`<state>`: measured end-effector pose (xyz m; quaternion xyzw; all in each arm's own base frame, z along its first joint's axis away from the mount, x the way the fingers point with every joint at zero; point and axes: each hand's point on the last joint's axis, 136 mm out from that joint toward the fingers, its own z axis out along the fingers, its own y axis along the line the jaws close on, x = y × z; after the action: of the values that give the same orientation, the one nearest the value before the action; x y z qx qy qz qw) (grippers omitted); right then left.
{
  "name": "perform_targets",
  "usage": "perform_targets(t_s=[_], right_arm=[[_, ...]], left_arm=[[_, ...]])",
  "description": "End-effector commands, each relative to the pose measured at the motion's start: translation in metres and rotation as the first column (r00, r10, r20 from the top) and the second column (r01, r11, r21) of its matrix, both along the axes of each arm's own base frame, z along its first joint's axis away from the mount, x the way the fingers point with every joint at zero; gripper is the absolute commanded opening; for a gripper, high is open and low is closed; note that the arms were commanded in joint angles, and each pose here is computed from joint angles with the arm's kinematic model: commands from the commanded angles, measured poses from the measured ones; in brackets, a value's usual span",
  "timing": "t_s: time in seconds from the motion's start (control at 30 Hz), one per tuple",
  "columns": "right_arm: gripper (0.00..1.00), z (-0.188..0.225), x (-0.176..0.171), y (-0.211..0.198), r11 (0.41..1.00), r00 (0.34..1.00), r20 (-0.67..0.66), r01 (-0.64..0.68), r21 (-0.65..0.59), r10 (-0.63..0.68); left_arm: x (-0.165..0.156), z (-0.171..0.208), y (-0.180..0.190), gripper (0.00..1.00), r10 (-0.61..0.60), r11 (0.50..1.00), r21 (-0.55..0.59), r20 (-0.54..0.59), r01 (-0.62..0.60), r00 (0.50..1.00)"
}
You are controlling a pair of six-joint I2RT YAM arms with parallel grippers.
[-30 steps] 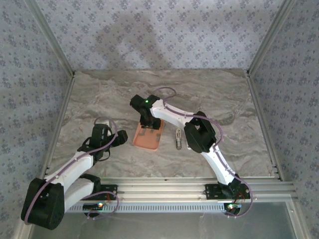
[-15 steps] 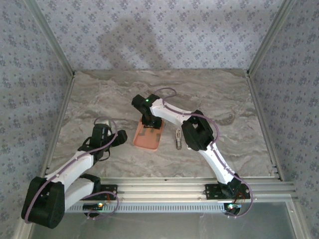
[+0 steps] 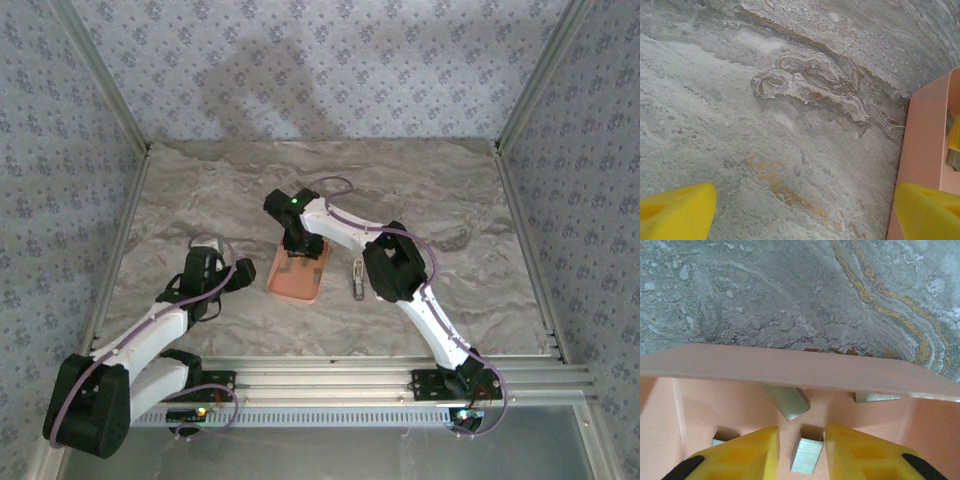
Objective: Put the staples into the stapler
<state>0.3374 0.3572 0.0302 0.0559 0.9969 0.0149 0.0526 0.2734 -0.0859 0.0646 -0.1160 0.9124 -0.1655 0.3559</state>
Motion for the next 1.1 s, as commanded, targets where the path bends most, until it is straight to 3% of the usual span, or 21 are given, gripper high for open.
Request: perform_targets(t_s=[0.0, 0.4, 0.8, 1.07], right_arm=[[0.31, -0.01, -0.009, -0.004, 0.999, 0.999, -0.045, -0.016, -0.044, 0.014], [0.22, -0.02, -0.013, 0.001, 0.999, 0.998, -0.066, -0.022, -0.038, 0.019], [0.19, -0.014, -0.011, 0.006, 0.999, 0.999, -0.037, -0.036, -0.033, 0.034], [0.19, 0.025, -0.002, 0.01, 0.995, 0.987, 0.13, -0.087, -0.05, 0.093]], left_arm=[[0.008, 0.012, 0.001, 0.92, -0.004, 1.0, 0.021, 0.046, 0.003, 0.999], [0.007, 0.011, -0.001, 0.92, -0.018, 0.999, 0.039, 0.05, 0.016, 0.999], [0.008, 0.014, -0.004, 0.93, -0.03, 0.998, 0.052, 0.066, 0.026, 0.997], [0.008, 0.02, -0.012, 0.93, -0.066, 0.997, 0.047, 0.084, 0.062, 0.994]])
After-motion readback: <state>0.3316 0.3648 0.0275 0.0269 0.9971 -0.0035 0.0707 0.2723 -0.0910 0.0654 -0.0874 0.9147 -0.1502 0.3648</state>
